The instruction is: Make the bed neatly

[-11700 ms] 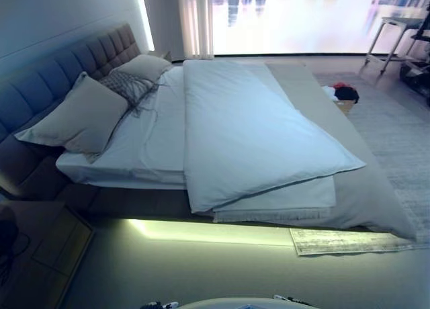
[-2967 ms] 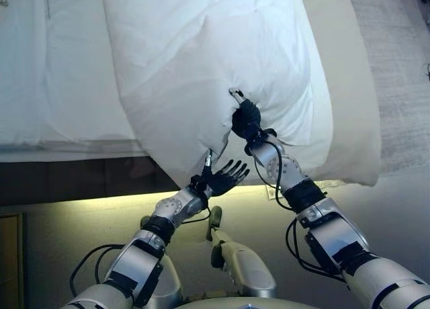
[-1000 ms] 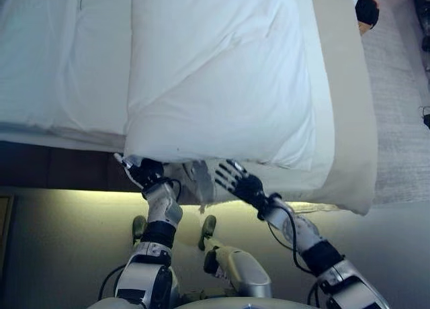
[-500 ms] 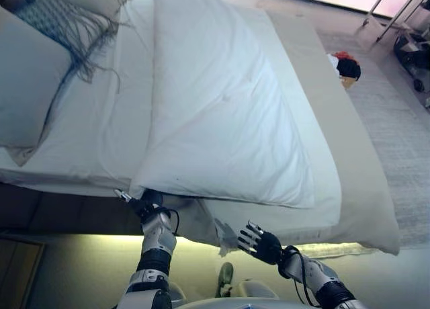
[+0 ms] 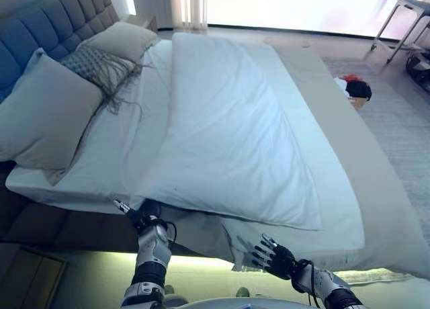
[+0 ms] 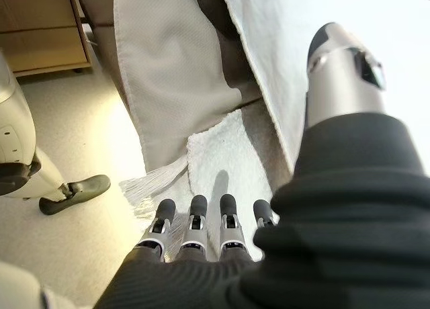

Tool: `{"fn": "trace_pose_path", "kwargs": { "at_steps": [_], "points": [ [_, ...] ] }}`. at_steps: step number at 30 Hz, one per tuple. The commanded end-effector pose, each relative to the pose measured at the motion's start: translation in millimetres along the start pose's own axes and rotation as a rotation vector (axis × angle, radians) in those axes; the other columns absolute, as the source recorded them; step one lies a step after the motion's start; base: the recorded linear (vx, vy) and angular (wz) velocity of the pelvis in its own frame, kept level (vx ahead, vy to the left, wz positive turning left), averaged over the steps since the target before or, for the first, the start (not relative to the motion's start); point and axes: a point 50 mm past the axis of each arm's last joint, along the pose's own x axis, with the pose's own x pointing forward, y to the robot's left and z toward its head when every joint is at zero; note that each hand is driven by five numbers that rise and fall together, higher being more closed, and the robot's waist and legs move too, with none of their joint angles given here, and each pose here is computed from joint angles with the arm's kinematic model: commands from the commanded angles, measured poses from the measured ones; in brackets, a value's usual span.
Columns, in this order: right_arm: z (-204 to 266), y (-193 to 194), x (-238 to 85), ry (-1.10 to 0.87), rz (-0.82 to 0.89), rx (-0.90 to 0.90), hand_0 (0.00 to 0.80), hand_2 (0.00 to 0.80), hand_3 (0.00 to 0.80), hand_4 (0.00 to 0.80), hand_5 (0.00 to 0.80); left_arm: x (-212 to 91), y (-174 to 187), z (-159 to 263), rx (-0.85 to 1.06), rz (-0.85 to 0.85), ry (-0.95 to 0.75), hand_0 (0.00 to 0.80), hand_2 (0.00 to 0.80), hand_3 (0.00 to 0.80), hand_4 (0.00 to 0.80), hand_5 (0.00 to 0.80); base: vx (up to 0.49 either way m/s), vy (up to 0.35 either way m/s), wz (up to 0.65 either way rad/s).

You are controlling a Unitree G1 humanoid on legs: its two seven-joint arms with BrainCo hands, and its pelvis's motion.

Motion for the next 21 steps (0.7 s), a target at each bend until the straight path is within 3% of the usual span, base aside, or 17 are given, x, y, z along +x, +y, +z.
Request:
{"fn": "trace_pose_path", "kwargs": {
  "at_steps": [1,15,21],
  "points": [
    [5.0,-9.3,0.1,-0.033,-0.018,0.052,0.000,0.000,0.000,0.000,0.000,21.8,-121.2,98.0,0.201,-0.469,-0.281,0.000,0.000,0.000,0.000,0.000,-0.033,0.039,-0.08],
    [11.3,-34.1,-7.8,-0.083,-0.096,0.134,0.000,0.000,0.000,0.000,0.000,-20.3,-170.8,237.9,0.210,-0.402,-0.780,0.000,0.000,0.000,0.000,0.000,-0.036,0.039,-0.01],
    [23.8,-42.1,-13.4,-0.105,-0.124,0.116,0.000,0.000,0.000,0.000,0.000,-47.6,-194.8,287.0,0.135,-0.267,-1.007,0.000,0.000,0.000,0.000,0.000,-0.024,0.066,-0.09]
  ]
}}
